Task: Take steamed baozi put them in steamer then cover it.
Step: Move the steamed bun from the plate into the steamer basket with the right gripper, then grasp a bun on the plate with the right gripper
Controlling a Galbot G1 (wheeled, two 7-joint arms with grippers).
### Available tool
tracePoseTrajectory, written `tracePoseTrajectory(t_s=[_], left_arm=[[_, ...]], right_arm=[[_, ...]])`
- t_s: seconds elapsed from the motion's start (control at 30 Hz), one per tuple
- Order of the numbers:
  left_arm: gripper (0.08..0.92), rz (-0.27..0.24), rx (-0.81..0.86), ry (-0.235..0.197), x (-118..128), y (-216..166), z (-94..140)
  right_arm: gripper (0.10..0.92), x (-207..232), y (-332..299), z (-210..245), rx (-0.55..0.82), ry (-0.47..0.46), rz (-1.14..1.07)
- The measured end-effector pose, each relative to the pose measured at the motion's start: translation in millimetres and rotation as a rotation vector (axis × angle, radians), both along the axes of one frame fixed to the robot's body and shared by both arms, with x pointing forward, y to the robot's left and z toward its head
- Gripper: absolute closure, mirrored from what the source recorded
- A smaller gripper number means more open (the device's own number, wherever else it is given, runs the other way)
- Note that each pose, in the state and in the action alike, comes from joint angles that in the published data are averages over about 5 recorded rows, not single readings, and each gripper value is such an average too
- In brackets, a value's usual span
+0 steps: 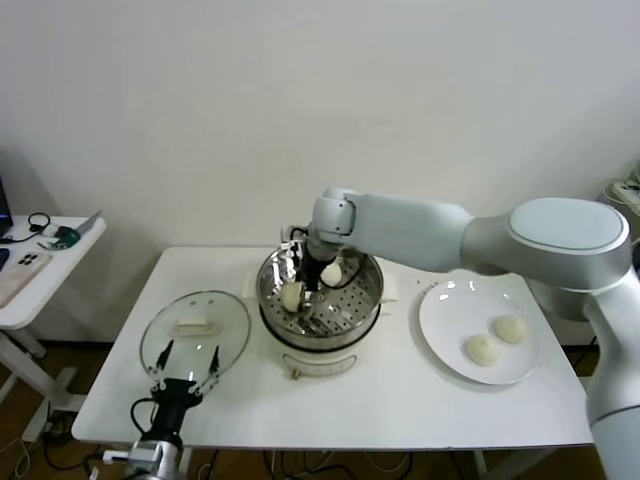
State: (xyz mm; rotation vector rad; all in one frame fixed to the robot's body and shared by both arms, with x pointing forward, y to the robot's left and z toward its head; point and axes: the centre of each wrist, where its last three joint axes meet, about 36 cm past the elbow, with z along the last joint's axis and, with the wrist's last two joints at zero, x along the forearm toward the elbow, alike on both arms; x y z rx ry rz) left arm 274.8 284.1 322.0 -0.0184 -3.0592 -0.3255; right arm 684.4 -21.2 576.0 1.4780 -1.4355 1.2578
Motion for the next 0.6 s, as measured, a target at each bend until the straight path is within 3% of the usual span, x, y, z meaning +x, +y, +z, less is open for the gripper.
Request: tracePoseTrajectory(t_s=[0.33, 0.6], left_arm=[[0.177, 0.005, 0.001, -0.003, 0.1, 1.4, 0.4], [0.177, 0.005, 0.000, -0.010, 2.3, 0.6, 3.4]], right_arm=[[0.200, 2.6, -14.9, 23.3, 0.016, 0.001, 0.015], [0.200, 9.4, -81.6, 79.2, -0.006, -0.015, 0.039]])
